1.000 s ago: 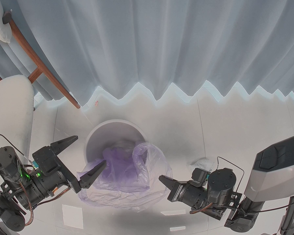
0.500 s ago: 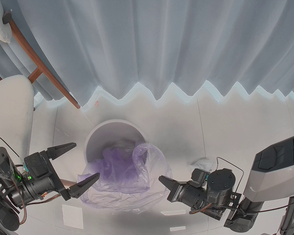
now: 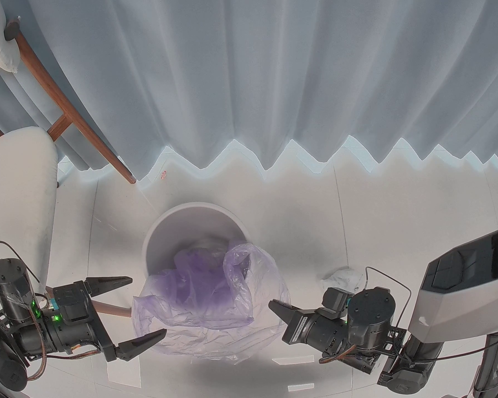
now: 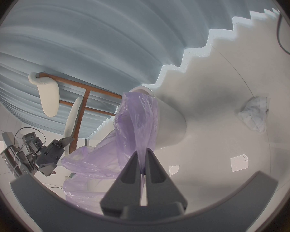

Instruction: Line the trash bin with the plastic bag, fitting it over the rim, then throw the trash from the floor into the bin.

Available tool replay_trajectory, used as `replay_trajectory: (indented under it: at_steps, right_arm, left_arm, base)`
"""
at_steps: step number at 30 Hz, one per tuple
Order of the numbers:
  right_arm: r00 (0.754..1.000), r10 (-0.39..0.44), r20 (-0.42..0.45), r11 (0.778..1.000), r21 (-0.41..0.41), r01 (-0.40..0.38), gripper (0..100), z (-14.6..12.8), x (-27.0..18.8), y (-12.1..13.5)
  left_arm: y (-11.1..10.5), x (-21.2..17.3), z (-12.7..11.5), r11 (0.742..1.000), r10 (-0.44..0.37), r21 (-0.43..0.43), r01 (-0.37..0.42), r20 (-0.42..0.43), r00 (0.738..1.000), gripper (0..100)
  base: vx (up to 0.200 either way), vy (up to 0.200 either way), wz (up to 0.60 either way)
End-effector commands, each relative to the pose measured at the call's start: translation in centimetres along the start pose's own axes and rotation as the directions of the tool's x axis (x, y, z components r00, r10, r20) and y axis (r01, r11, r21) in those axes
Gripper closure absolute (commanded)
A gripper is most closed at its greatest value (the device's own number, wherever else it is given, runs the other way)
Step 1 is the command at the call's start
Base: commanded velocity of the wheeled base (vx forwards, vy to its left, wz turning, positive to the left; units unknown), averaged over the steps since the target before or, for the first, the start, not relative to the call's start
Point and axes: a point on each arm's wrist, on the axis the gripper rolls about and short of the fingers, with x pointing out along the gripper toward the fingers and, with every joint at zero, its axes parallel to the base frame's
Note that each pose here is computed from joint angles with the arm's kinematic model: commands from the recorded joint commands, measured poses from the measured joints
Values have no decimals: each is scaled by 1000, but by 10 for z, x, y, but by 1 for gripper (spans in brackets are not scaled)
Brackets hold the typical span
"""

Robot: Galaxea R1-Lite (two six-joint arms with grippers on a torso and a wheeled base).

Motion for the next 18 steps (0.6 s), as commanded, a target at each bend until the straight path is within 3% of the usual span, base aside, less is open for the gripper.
replay_trajectory:
  at_steps: [1,18]
  right_arm:
    - [1000,6,4,1000,-1,-6,100,-1,0,0]
    - [1000,3,1,1000,-3,-3,100,-2,1,-1]
  left_arm:
    - [-2,-3,-2,1000,3,-3,-3,-9,1000,0]
    - [2,18,-24,998,-54,5,55,-121,991,0]
  base:
    - [0,0,0]
    - [0,0,0]
